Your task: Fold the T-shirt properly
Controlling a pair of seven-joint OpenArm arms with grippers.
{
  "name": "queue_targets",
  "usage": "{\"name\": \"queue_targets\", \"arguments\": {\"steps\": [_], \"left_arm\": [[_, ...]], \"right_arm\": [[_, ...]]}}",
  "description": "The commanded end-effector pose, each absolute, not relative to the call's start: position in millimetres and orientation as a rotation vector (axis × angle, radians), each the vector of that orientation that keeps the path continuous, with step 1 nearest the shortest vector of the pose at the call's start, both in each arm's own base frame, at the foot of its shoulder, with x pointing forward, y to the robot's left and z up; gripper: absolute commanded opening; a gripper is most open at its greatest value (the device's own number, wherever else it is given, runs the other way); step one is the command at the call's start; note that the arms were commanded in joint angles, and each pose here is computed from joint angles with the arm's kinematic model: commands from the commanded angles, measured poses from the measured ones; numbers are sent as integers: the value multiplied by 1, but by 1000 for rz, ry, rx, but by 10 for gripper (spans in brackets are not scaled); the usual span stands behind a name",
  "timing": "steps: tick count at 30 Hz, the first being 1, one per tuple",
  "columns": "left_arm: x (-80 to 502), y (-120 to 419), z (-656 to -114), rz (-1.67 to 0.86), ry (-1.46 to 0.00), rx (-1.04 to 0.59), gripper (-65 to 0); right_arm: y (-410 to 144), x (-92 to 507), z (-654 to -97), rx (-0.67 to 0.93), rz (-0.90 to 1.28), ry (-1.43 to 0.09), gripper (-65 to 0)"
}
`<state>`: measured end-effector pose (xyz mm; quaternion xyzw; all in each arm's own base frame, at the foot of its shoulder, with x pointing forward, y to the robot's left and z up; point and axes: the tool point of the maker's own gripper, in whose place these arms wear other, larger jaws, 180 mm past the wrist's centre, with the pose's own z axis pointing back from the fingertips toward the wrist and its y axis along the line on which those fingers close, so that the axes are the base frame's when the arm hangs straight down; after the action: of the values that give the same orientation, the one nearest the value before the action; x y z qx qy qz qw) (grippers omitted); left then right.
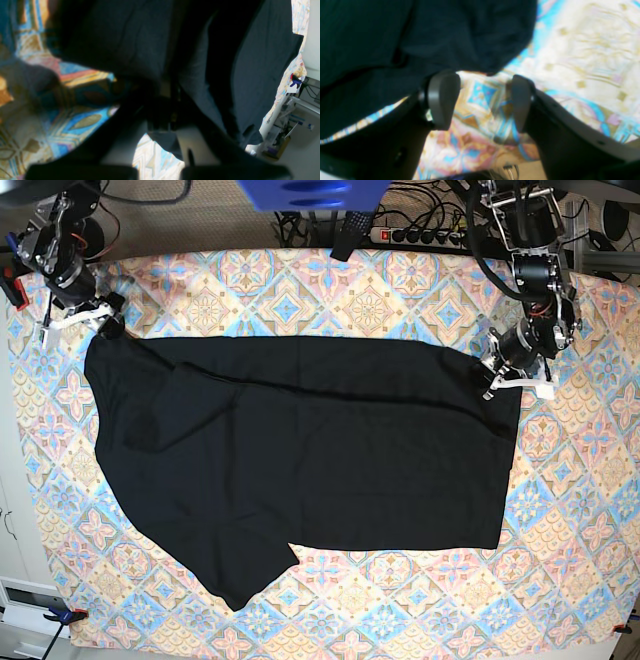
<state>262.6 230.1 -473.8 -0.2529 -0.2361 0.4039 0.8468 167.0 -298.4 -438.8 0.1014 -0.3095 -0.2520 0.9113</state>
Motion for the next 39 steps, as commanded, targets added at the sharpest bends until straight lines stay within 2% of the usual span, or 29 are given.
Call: {"name": "queue_targets", "arguments": {"steps": [1, 14, 22, 27, 33, 35, 39], "left_arm": [[264, 236, -469, 848, -510, -527, -640], [263, 236, -470, 848, -508, -526, -643], [262, 236, -471, 848, -505, -526, -643], [262, 236, -471, 848, -505, -526, -643], [262, 235, -470, 846, -505, -526, -644], [261, 235, -470, 845, -503, -528, -644], [247, 232, -476, 841, -454, -531, -646]], "right_arm": [[-304, 170, -435, 207, -517, -657, -281], [-304, 215, -431, 254, -548, -723, -281], [-300, 195, -484, 306, -667, -553, -280], [-299, 194, -487, 311, -676, -542, -280], [-297, 223, -479, 338, -674, -586, -293], [-297, 223, -480, 340, -675, -581, -365], [-298, 223, -477, 337, -671, -586, -621]]}}
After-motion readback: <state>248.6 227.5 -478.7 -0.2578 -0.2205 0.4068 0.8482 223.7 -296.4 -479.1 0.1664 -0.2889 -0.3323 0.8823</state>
